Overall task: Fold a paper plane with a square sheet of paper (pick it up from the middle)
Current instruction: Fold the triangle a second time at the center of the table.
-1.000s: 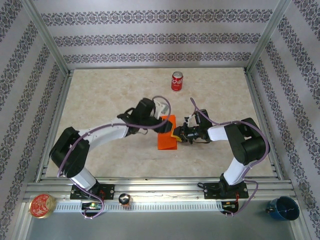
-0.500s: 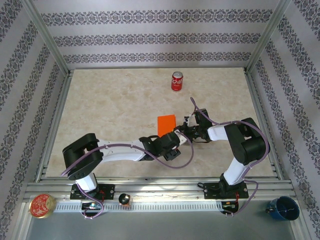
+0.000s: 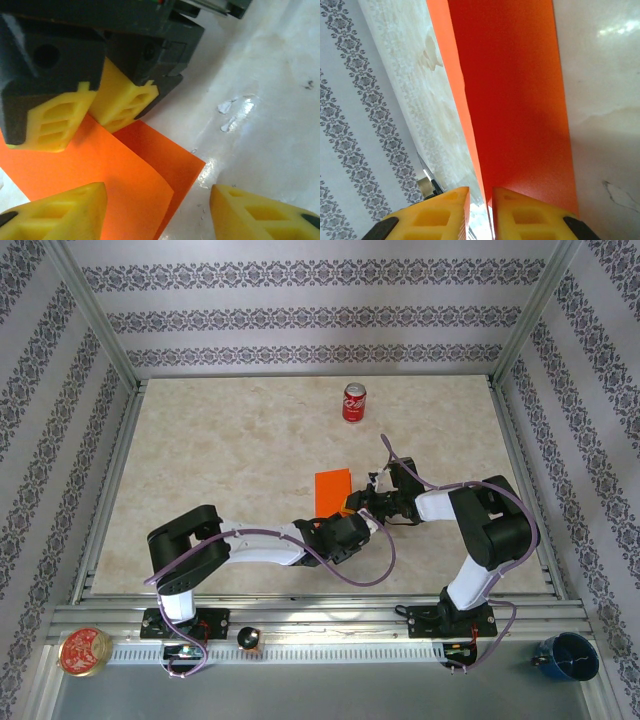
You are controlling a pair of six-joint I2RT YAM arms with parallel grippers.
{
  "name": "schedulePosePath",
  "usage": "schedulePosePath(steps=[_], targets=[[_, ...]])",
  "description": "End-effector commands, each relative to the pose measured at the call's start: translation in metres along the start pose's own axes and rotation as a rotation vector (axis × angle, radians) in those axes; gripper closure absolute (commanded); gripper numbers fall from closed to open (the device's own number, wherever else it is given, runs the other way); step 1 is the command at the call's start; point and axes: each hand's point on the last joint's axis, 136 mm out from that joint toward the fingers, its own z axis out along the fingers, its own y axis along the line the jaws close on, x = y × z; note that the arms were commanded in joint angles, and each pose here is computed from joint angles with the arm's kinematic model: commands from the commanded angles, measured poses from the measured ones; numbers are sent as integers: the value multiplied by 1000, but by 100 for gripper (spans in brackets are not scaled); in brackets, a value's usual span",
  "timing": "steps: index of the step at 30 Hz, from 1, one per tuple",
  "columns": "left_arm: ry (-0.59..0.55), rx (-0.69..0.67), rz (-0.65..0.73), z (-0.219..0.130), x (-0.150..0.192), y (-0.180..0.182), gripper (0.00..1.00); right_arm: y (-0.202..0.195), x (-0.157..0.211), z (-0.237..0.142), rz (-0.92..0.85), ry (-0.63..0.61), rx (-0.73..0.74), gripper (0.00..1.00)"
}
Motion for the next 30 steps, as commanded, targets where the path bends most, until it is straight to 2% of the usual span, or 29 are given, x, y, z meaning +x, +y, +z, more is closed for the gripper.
schedulePosePath(steps=[1, 8, 10, 17, 23, 27, 30], targets=[[-19, -52, 10, -1, -11, 8, 51, 6, -7, -1, -2, -6, -24, 79], [-19, -49, 16, -1, -11, 7, 70, 5, -7, -1, -2, -7, -21, 79], [-24, -54, 5, -2, -11, 9, 79, 5, -7, -2, -1, -9, -21, 79], [-33, -46, -28, -5, -14, 12, 100, 3, -9, -7, 2, -29, -17, 78], [-52, 12, -96, -10, -17, 14, 100, 0, -11, -17, 1, -65, 1, 76], [-87, 143, -230, -17, -23, 17, 100, -10, -15, -34, 1, -142, 67, 69], [-125, 242, -350, -24, -27, 23, 100, -20, -18, -52, -30, -248, 144, 67]])
